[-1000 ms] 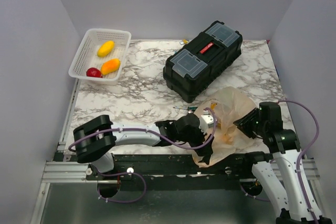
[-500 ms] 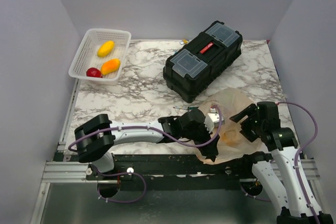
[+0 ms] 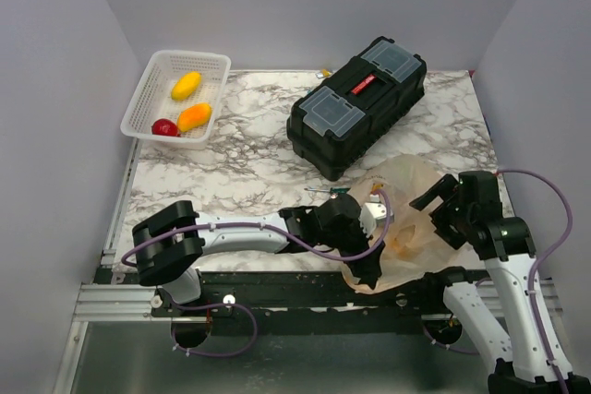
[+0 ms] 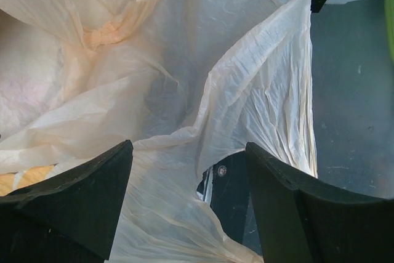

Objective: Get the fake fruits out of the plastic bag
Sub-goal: Adjust the plastic bag at the center of the board.

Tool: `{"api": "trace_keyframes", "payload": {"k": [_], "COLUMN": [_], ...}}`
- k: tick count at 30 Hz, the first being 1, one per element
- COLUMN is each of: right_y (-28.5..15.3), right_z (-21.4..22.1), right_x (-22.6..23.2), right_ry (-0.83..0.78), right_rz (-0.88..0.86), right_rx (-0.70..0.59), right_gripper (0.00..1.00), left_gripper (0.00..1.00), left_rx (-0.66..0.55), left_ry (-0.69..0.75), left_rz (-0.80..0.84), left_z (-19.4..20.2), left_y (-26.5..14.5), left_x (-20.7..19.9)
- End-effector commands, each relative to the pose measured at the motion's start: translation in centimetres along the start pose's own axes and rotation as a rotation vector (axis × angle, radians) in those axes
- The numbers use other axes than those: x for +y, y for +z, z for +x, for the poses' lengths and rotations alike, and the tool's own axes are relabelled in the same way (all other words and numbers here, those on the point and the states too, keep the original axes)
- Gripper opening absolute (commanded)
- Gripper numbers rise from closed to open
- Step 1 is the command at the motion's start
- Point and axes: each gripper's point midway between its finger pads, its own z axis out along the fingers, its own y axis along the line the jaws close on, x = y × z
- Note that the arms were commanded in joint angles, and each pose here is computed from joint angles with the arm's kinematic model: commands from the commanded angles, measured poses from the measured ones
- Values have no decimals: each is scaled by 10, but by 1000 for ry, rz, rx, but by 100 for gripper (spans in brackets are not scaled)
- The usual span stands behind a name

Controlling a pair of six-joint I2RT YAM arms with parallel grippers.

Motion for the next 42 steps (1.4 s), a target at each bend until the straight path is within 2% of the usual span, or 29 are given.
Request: {"api": "trace_keyframes", "payload": {"k": [1,4,7,11,15,17,19,20,25,26,30,35,36,37,38,39,42], "right_y": [19,39,52,69,85,77,60,50,26,24,12,15,16,17,17,15,3], "right_z": [14,31,34,18,-5,-20,-39,-49,-91,-93,-94,-75,-65,-57,-47,-39,-17], "right_x": [-3,2,21,43,70,92,115,125,136,138,142,119,115,111,108,105,94], "right_ry": [-34,-34,-36,-23,123,202,244,248,228,223,205,187,153,128,82,44,-69], "right_rz": [-5,-39,-127,-207,-274,-360,-465,-509,-509,-512,-533,-446,-443,-437,-442,-444,-430], "right_rx": [65,146,174,108,29,-11,-68,-107,-279,-285,-282,-228,-193,-163,-127,-100,-17], "right_gripper": [99,97,97,99,87,74,53,48,4,1,1,1,7,18,39,52,74], "left_gripper": [72,72,72,72,72,72,72,72,72,72,73,75,75,75,76,76,76], "left_rx": [8,11,12,22,30,41,58,63,79,79,65,18,2,-17,-35,-48,-51], "left_ry": [23,27,27,9,-12,-2,24,34,39,38,52,106,114,124,136,146,162], "left_rz": [38,39,47,57,50,24,-26,-45,-78,-79,-79,-23,-10,10,33,55,112], "left_z": [3,2,2,6,14,19,25,28,39,40,33,6,-1,-10,-18,-24,-31], "left_y": [3,4,6,11,15,16,16,17,20,20,14,-9,-15,-21,-26,-30,-39], "left_x": [-8,-9,-11,-12,-10,-6,2,6,17,18,14,-7,-12,-19,-25,-31,-46]}}
